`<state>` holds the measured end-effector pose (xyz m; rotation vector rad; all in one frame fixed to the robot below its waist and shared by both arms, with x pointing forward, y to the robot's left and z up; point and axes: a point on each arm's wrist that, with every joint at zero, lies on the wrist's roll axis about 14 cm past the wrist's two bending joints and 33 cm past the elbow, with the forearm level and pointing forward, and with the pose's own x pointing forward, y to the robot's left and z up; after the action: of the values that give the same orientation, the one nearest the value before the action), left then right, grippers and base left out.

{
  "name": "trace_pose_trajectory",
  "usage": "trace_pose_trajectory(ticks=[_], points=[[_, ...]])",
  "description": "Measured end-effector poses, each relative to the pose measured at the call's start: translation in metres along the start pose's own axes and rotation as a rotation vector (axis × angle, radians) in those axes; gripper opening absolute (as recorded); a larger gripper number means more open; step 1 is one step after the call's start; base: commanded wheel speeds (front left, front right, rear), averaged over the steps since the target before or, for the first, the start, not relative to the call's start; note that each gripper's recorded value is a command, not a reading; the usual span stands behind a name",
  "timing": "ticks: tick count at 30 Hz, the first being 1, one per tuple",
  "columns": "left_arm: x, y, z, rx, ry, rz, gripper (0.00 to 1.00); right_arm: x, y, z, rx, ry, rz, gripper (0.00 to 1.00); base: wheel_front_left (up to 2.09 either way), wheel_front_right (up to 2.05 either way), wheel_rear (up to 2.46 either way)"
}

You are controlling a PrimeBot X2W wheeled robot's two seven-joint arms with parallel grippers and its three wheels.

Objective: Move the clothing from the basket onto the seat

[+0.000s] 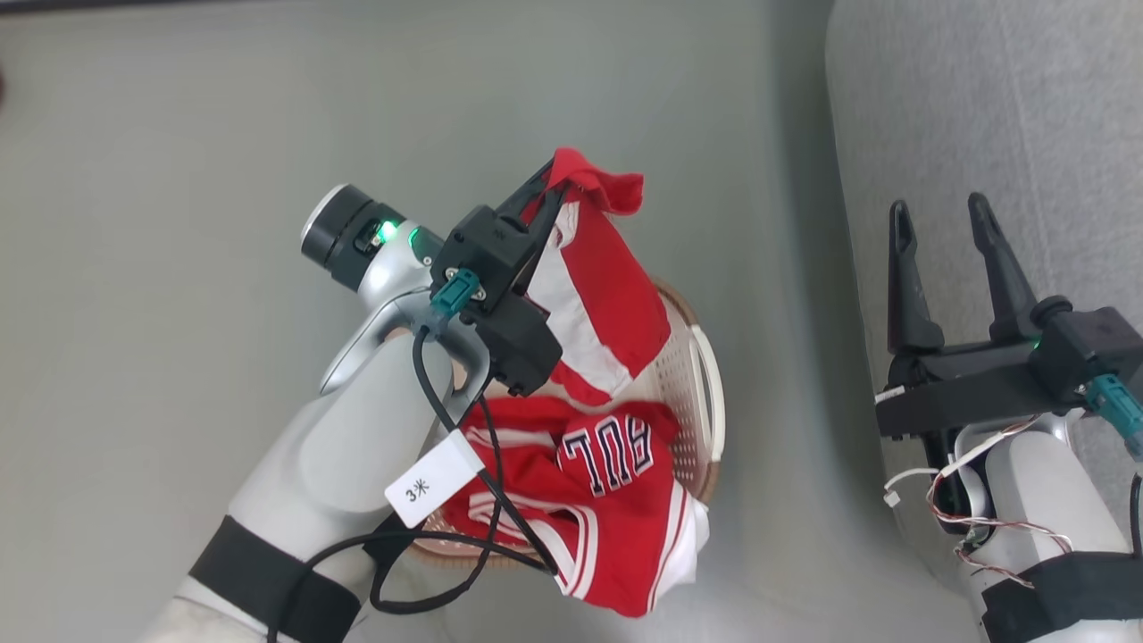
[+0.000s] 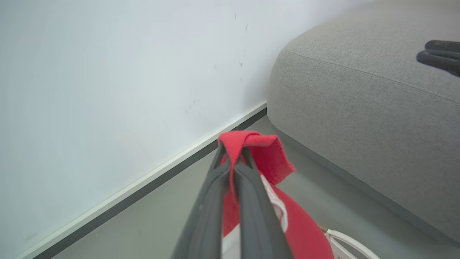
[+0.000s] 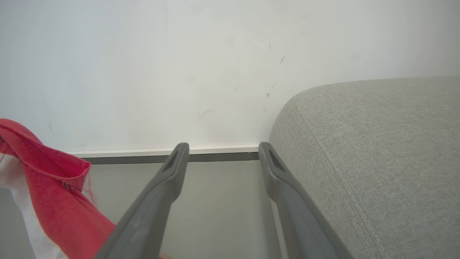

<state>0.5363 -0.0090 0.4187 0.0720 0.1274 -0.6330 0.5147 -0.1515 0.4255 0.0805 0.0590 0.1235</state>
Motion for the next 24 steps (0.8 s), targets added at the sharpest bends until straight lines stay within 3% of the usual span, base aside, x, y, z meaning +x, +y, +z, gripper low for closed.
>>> trace_pose_trajectory(ticks=[9, 24], points=[[-0.012, -0.002, 0.081, 0.025, -0.142, -0.010, 0.00, -0.018, 0.011, 0.020, 0.002, -0.016, 0.022, 1.00, 0.00, 0.00, 0.00], [-0.048, -0.006, 0.160, 0.050, -0.228, 0.016, 0.00, -0.048, 0.055, 0.050, -0.012, -0.045, 0.146, 1.00, 0.00, 0.00, 0.00]])
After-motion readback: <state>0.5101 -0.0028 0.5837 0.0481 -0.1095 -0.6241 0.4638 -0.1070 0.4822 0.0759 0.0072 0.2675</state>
